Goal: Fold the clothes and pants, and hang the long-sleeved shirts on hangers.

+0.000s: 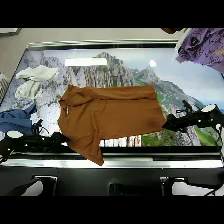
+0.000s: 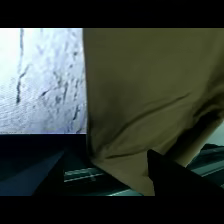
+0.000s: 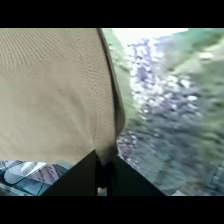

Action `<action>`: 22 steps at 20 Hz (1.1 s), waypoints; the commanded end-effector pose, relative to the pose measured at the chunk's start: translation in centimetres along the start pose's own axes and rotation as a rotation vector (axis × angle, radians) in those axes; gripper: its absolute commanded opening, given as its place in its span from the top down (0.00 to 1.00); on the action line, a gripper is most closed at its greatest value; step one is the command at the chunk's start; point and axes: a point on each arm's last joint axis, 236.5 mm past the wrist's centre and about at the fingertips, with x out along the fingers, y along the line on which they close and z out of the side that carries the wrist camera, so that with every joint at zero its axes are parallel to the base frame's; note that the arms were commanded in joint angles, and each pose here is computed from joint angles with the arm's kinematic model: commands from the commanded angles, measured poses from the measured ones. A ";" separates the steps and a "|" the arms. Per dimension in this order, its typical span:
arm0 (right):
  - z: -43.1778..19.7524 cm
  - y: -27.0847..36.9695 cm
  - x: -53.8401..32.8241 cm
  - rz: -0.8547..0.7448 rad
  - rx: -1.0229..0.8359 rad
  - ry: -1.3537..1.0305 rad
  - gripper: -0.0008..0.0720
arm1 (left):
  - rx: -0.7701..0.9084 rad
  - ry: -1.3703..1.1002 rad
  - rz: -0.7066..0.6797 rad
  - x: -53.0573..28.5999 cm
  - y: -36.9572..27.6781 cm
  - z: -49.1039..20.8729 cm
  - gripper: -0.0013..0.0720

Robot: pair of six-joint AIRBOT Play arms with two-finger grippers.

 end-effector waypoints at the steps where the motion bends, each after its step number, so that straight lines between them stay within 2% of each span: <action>1: -0.2 0.4 -0.3 0.006 -0.001 0.002 0.95 | 0.012 -0.001 0.011 1.0 -0.3 -0.1 0.27; 4: 0.0 0.7 -0.8 0.003 -0.010 -0.018 0.95 | 0.016 0.035 0.019 1.7 -0.4 -0.9 0.33; 5: 0.1 0.8 -1.0 0.002 -0.013 -0.025 0.95 | 0.022 0.046 0.022 1.9 -0.4 -1.1 0.54; 6: 0.0 0.9 -1.2 0.001 -0.011 -0.028 0.95 | 0.029 0.049 0.025 2.1 -0.5 -1.2 0.69; 7: 0.0 1.0 -1.3 0.002 -0.010 -0.032 0.95 | 0.037 0.052 0.028 2.2 -0.6 -1.3 0.74; 8: 0.0 1.1 -1.4 0.002 -0.010 -0.033 0.95 | 0.044 0.055 0.030 2.3 -0.7 -1.4 0.75; 9: -0.1 1.1 -1.5 0.003 -0.008 -0.031 0.95 | 0.048 0.054 0.032 2.4 -0.7 -1.4 0.91; 10: -0.3 1.3 -1.5 0.010 -0.006 -0.023 0.95 | 0.048 0.047 0.033 2.4 -0.7 -1.2 0.96; 14: 1.6 5.2 -3.0 0.121 -0.054 -0.127 0.95 | 0.107 -0.027 0.018 0.9 -2.8 1.7 0.97; 16: 4.4 8.1 -5.0 0.090 -0.142 -0.221 0.95 | 0.169 -0.134 0.004 -1.7 -5.9 5.6 0.97; 19: 10.0 14.5 -11.5 -0.086 -0.368 -0.442 0.95 | 0.314 -0.374 0.036 -9.8 -12.7 12.7 0.97; 22: 13.7 22.4 -23.9 -0.222 -0.519 -0.797 0.95 | 0.472 -0.679 0.068 -22.0 -21.3 16.8 0.97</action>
